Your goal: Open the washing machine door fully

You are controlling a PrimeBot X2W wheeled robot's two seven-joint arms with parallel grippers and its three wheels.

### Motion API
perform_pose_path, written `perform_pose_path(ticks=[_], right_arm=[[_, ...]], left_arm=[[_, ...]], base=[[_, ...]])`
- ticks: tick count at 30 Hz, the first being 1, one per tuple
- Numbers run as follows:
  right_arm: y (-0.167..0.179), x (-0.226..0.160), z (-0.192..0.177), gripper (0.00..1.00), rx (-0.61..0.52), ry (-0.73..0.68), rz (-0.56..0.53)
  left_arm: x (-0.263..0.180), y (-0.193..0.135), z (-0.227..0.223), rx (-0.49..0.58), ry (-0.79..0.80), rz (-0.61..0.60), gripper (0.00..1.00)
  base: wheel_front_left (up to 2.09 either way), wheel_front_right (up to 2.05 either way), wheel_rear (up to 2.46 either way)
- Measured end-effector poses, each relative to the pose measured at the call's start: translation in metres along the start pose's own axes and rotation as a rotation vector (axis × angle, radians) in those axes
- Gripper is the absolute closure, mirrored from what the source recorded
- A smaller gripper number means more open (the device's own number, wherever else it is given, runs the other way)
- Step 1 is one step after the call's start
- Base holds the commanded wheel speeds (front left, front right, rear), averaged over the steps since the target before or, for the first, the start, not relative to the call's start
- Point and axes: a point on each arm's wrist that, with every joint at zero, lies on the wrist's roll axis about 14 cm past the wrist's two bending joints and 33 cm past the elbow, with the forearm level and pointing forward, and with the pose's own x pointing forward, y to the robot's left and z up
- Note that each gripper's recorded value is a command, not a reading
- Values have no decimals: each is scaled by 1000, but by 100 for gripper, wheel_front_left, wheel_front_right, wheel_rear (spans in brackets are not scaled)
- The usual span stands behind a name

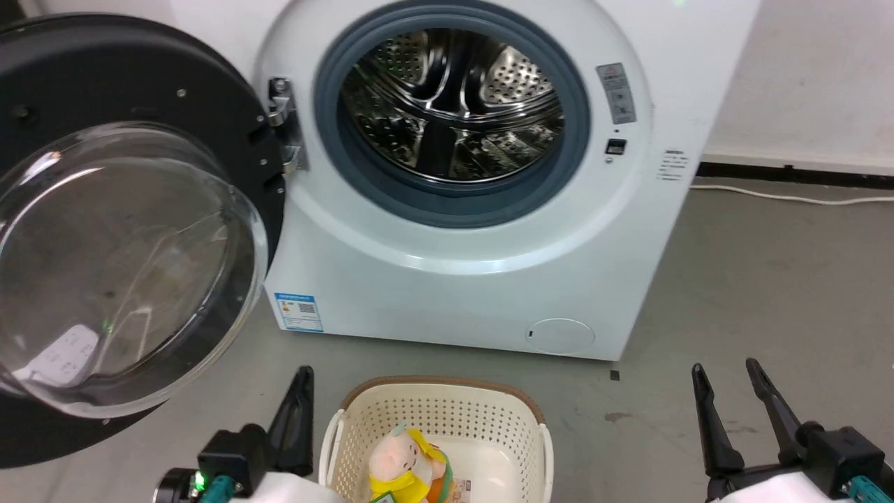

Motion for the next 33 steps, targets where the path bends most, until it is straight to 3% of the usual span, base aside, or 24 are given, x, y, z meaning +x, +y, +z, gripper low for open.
perform_pose_path(ticks=[1,2,3,16,33], right_arm=[[-4,-2,0,0,-3,2,-13],[-7,-5,-2,0,-5,7,-23],[-9,-8,-3,0,-5,12,-32],[-31,-26,-17,0,-15,63,-112],[-21,-21,-20,0,-5,69,-83]], left_arm=[[0,-4,-3,3,9,-11,61],[0,-7,-7,8,19,-22,4],[0,-10,-10,13,28,-30,0],[4,-45,-31,51,84,-116,0],[1,-40,-25,41,63,-92,0]], base=[[0,0,0],[0,0,0],[0,0,0],[0,0,0],[0,0,0]])
